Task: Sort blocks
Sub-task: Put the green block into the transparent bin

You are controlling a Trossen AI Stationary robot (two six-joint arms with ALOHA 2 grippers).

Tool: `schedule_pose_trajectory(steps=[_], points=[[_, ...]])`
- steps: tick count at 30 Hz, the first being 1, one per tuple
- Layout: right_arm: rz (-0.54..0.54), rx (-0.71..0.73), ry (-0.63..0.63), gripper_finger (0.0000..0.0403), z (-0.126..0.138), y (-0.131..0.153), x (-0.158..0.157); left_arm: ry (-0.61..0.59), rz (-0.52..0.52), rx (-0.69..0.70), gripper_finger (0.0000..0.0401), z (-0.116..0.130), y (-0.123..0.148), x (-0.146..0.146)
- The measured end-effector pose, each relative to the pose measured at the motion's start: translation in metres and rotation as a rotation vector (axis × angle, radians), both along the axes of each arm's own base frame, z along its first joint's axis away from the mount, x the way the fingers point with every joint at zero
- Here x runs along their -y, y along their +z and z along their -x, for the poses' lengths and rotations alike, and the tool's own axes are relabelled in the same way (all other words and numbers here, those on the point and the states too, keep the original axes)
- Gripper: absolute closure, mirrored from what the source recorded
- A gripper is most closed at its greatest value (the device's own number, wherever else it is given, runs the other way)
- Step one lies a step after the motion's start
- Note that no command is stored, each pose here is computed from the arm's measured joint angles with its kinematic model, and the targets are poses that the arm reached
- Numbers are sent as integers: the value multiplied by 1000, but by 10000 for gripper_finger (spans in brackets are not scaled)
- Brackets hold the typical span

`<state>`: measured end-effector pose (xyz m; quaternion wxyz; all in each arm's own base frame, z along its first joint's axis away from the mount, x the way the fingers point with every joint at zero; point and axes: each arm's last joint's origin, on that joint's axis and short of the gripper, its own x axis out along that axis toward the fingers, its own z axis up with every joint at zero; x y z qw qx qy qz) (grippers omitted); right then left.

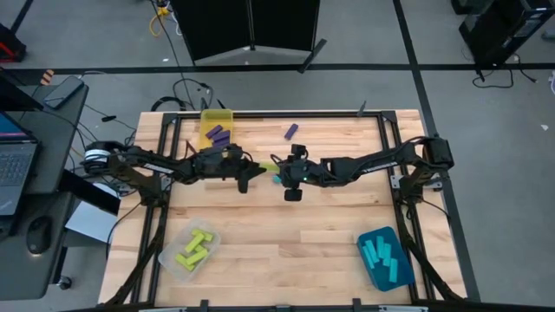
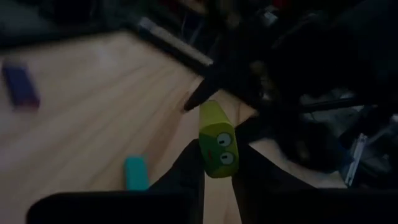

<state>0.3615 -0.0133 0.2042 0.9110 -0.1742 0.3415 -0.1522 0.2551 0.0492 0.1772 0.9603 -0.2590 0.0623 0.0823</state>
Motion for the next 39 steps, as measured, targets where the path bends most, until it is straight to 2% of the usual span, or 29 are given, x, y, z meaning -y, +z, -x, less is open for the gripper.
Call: schedule_pose_trajectory(steps=[3,6,10,17,23,31,35,39], points=[[21,-20,-19,145,3,3,-2,-15,-83,17,342,1,6,1],[28,-1,-26,119,4,9,-2,-15,-113,26,342,2,9,1],[29,-7,-21,123,5,10,-4,-19,-122,13,342,3,8,1],[26,-64,-30,152,15,16,-3,-72,-211,-15,342,9,15,4],[10,-87,-56,167,24,23,0,-120,-245,-182,342,27,36,10],[3,-102,-71,169,27,23,3,-283,-269,-434,342,48,97,35],[3,-122,-70,171,28,21,3,-354,-203,-593,342,59,128,50],[3,-134,-70,174,29,20,3,-392,-71,-738,342,70,153,64]])
